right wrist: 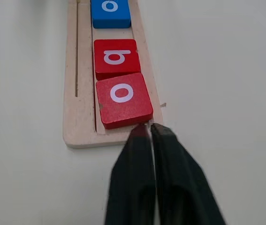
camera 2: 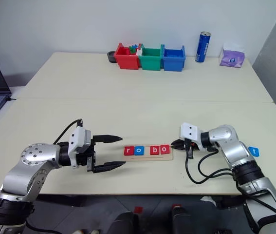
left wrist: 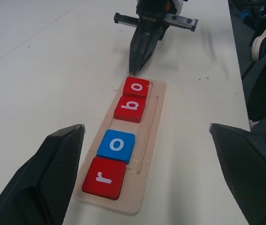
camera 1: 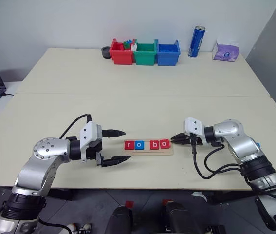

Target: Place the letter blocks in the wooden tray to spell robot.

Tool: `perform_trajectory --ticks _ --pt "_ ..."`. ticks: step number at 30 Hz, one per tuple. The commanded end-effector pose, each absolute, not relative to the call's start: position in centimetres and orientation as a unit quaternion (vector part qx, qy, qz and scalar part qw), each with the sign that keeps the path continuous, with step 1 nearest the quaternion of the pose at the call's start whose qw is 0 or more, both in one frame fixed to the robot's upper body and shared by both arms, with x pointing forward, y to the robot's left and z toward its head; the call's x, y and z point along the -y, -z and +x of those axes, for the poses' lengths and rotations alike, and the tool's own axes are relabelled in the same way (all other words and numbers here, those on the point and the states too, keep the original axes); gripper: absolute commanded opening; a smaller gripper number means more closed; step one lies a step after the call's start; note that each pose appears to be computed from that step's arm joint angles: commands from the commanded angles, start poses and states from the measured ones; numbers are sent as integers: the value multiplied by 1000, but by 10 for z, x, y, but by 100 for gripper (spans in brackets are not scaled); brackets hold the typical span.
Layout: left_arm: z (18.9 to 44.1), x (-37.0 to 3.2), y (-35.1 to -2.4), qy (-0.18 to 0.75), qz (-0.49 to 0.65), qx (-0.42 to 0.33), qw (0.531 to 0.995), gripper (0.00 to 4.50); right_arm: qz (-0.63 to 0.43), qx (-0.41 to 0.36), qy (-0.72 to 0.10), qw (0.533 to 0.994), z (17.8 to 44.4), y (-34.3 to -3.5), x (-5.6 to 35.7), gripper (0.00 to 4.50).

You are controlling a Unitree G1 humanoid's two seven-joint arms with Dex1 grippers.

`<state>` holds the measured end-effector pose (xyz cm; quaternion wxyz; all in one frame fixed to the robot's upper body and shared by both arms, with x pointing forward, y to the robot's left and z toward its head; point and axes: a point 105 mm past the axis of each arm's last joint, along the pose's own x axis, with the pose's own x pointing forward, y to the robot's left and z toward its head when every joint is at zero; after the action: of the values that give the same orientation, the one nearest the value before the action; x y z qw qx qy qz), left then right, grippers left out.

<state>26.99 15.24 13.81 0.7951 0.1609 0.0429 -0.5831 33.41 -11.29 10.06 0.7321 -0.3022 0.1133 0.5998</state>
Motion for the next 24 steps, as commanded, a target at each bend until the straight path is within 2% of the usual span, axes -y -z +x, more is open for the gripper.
perform_trajectory --ticks 1,24 --pt "269 -153 -144 582 174 -30 794 450 -312 -98 -602 729 333 -105 111 2" --pt "269 -155 -143 576 175 -32 798 450 -313 -82 -620 715 328 -104 91 2"
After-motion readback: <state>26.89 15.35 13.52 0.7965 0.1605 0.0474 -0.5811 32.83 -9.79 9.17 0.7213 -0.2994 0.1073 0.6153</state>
